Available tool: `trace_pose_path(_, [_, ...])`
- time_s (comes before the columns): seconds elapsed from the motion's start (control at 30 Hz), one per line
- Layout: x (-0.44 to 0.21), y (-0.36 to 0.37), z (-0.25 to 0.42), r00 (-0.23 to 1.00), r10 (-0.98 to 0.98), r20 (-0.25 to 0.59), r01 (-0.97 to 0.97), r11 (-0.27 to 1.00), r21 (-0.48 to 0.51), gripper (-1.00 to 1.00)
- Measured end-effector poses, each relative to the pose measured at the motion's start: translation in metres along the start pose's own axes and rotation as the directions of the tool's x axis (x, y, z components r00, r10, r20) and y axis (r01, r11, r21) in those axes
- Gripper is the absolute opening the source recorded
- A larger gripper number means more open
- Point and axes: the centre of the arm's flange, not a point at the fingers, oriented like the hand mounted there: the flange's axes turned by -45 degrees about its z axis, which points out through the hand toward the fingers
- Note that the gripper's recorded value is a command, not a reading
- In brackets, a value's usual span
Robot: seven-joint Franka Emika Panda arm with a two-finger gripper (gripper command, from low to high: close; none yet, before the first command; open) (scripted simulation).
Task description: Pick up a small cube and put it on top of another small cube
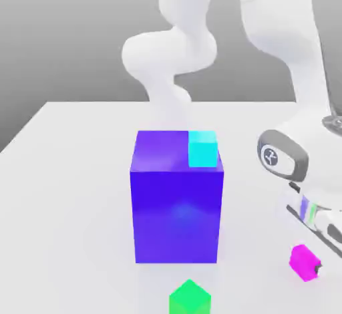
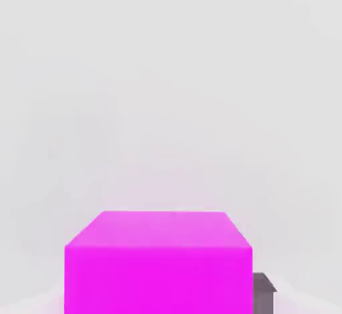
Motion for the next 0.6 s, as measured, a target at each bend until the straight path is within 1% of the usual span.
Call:
trace_pose_path(0.13, [0.003, 0.000, -0.037, 1.000, -0.010, 0.013, 0.009, 1.000, 0.015, -1.00])
trace_pose_path(0.37, [-0.026, 0.006, -0.020, 0.996, -0.068, 0.057, 0.059, 0.989, 0.138, -1.00])
trace_pose_path(0.6, [-0.058, 0.012, -0.011, 0.988, -0.132, 0.078, 0.110, 0.964, 0.242, -1.00])
